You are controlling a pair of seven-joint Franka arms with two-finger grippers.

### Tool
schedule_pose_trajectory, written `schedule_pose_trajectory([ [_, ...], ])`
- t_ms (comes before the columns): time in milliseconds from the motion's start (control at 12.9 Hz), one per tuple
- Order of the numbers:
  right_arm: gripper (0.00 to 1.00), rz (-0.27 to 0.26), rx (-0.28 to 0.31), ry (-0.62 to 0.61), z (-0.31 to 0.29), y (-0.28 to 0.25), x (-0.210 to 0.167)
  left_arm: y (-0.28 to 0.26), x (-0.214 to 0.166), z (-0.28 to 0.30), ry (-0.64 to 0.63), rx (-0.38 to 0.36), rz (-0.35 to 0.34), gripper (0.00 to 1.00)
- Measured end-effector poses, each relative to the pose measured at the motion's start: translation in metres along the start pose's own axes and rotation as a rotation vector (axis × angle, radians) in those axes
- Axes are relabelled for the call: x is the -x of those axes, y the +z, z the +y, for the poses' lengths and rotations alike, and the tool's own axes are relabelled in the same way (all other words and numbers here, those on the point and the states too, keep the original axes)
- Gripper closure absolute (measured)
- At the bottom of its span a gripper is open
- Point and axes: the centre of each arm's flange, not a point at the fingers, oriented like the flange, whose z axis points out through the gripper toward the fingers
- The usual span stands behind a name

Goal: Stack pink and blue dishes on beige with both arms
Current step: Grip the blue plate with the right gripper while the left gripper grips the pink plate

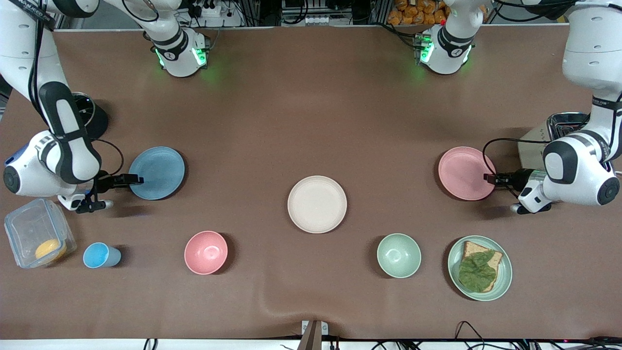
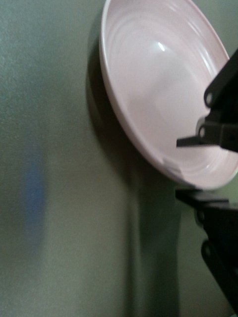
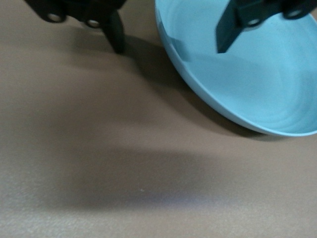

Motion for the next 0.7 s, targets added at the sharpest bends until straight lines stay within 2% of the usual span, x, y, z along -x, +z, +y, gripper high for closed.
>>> schedule_pose_trajectory([
  [77, 0.4, -0.003, -0.003, -0.002, -0.001, -0.001, 0.0, 0.0, 0.0, 0.0, 0.0, 0.0, 0.0, 0.81],
  [232, 0.62, -0.009, -0.011, -0.004, -0.002, -0.001, -0.001, -0.002, -0.001, 0.0, 0.003, 0.0, 0.004, 0.95],
  [464, 0.95, -0.034, -0.036, -0.007, -0.009, -0.001, -0.002, -0.013, -0.004, 0.004, 0.01, -0.001, 0.018, 0.95],
  [696, 0.96, -0.083, -0.084, 0.024, -0.022, -0.028, -0.01, -0.058, -0.003, 0.017, 0.035, 0.008, 0.009, 0.95],
])
